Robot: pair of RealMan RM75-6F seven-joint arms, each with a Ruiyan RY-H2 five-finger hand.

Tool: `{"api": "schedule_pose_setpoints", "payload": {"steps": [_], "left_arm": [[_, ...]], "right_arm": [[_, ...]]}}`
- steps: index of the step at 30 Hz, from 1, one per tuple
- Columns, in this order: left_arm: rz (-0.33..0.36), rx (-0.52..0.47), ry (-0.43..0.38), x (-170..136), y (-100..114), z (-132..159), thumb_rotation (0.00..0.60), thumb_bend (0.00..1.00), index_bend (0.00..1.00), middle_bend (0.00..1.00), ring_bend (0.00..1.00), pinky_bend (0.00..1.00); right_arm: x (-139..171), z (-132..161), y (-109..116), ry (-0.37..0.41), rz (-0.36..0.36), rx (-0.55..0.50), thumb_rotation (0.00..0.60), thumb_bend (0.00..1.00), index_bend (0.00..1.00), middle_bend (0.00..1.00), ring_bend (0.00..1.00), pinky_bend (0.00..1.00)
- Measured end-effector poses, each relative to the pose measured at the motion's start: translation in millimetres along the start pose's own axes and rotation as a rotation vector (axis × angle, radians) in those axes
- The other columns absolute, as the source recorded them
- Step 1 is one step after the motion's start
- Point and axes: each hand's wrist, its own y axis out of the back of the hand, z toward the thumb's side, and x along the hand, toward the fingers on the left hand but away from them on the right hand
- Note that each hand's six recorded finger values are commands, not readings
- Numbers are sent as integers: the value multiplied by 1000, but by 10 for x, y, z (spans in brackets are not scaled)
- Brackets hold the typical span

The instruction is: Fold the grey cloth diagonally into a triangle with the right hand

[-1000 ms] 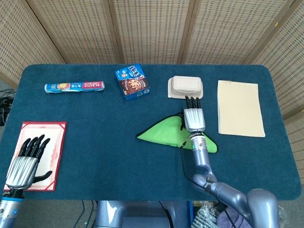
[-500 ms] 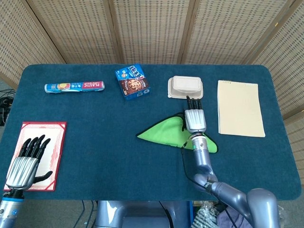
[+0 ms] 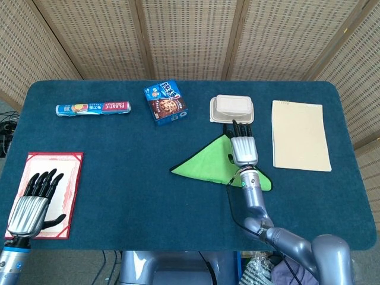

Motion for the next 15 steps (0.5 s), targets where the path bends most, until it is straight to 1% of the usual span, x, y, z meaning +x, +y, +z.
{"api": "schedule_pose_setpoints", "payload": {"steps": [15], "left_arm": [[2,-2,-1,-6,8,2,600,128,0,0,0,0]], "right_arm": [[135,-62,63,15,-19,12,600,324,183,0,0,0]]}}
